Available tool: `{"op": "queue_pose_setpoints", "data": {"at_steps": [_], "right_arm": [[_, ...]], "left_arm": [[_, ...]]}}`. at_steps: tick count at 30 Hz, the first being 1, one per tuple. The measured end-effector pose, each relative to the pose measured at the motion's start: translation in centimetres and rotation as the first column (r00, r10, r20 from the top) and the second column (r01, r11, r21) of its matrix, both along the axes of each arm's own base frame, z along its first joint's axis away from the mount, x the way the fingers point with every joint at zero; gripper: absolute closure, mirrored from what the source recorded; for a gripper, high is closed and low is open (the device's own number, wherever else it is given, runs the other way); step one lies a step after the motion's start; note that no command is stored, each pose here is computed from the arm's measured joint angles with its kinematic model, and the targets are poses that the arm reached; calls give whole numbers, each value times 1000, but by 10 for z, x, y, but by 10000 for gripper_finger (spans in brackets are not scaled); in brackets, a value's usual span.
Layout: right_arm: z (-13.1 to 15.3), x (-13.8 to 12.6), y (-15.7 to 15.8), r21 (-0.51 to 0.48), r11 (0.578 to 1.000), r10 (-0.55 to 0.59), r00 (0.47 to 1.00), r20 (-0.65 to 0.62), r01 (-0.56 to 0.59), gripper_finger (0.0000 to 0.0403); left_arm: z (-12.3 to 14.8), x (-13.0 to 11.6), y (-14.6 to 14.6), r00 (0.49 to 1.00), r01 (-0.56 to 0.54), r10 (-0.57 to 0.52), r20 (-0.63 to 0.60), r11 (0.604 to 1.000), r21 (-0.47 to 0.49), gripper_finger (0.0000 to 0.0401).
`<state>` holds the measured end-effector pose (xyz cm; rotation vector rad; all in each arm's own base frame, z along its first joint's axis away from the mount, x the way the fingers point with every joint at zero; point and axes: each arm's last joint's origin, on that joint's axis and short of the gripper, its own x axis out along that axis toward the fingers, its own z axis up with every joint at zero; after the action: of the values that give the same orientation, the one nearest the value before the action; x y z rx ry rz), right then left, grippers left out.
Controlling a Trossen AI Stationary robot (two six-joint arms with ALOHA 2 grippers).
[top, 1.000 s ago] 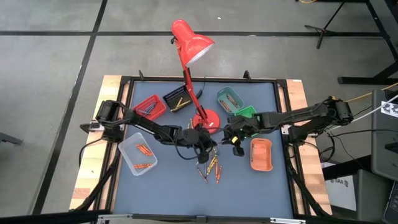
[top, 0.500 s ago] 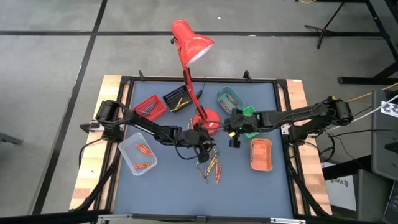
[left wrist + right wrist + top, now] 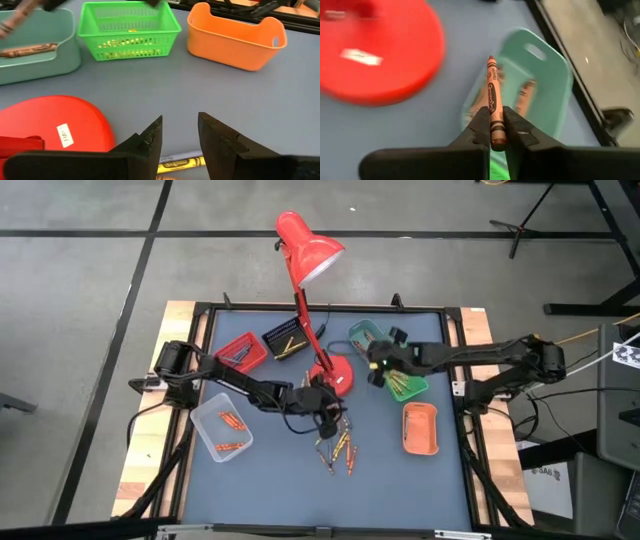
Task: Sort crayons
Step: Put the brown crayon into the top right blue bin
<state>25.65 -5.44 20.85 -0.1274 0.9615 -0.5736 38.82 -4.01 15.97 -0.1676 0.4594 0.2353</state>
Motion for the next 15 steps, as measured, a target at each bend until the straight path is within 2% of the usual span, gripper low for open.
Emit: {"op": "queue_pose_setpoints", "data": {"at_steps": [5, 11, 15], "right_arm": [[0, -7, -26, 26, 996, -89, 996, 3, 89, 366], [-1, -13, -45, 131, 986, -102, 994, 27, 98, 364], [-2, -15, -49, 148, 983, -111, 993, 31, 106, 364]], "left_arm": [[0, 0, 0, 1000, 0, 0, 0, 1000, 0, 292], [0, 0, 0, 1000, 1, -1, 0, 1000, 0, 292], [0, 0, -1, 1000, 23, -23, -2, 1000, -13, 292]]}}
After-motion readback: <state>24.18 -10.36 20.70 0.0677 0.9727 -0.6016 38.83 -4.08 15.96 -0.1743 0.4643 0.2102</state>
